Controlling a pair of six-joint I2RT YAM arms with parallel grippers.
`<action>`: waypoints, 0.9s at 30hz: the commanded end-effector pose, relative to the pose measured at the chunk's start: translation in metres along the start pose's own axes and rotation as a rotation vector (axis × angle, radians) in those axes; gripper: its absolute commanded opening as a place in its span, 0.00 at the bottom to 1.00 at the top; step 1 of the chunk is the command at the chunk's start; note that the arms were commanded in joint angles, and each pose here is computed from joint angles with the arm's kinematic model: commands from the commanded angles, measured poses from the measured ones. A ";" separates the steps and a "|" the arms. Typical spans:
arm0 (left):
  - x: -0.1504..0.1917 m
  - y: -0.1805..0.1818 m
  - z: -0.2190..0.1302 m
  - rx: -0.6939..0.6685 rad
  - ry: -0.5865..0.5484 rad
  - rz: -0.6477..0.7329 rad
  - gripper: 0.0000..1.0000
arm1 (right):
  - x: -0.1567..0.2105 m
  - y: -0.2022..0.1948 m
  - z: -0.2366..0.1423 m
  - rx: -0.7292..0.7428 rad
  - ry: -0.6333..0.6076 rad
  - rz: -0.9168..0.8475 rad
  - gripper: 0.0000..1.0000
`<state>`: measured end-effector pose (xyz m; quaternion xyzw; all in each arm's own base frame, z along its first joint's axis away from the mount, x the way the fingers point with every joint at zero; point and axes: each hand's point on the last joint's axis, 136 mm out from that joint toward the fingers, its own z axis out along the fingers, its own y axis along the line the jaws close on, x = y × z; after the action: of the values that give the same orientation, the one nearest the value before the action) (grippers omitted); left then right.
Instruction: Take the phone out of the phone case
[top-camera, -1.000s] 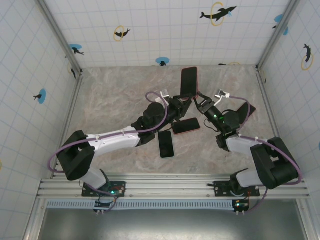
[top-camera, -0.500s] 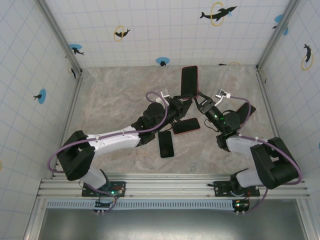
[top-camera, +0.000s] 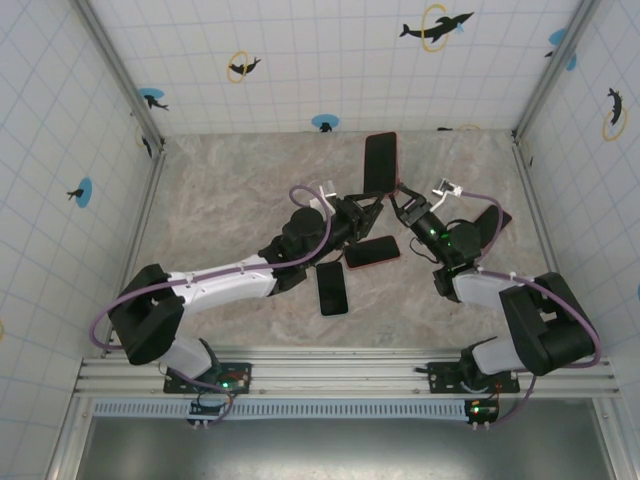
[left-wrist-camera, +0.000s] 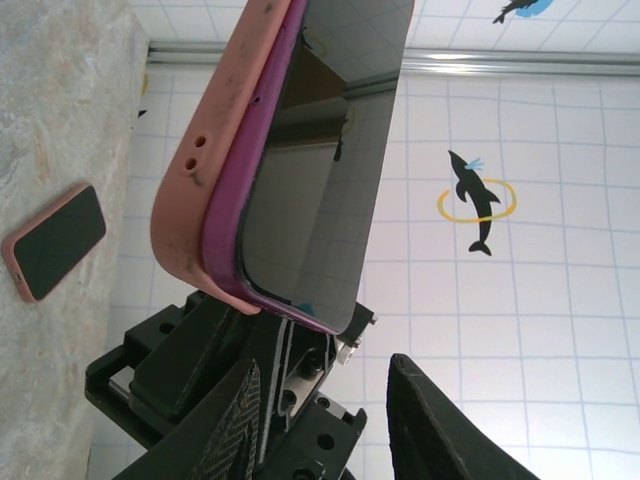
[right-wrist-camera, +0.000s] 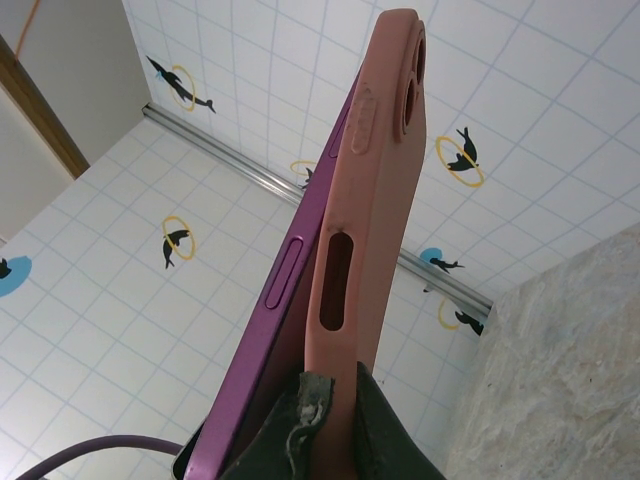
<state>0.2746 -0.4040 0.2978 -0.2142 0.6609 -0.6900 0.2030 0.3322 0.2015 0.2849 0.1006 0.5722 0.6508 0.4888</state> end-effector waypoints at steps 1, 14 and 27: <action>0.004 -0.024 0.004 0.075 0.010 -0.010 0.36 | -0.005 0.030 -0.001 -0.108 -0.022 -0.041 0.00; -0.001 -0.016 0.008 0.058 -0.006 -0.012 0.36 | -0.001 0.035 -0.001 -0.122 -0.015 -0.033 0.00; -0.023 -0.011 0.009 0.039 -0.098 -0.009 0.35 | 0.004 0.040 -0.005 -0.136 -0.016 -0.028 0.00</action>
<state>0.2878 -0.4014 0.2986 -0.2293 0.6519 -0.6886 0.2196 0.3238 0.2138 0.2854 0.0889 0.5734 0.6606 0.4764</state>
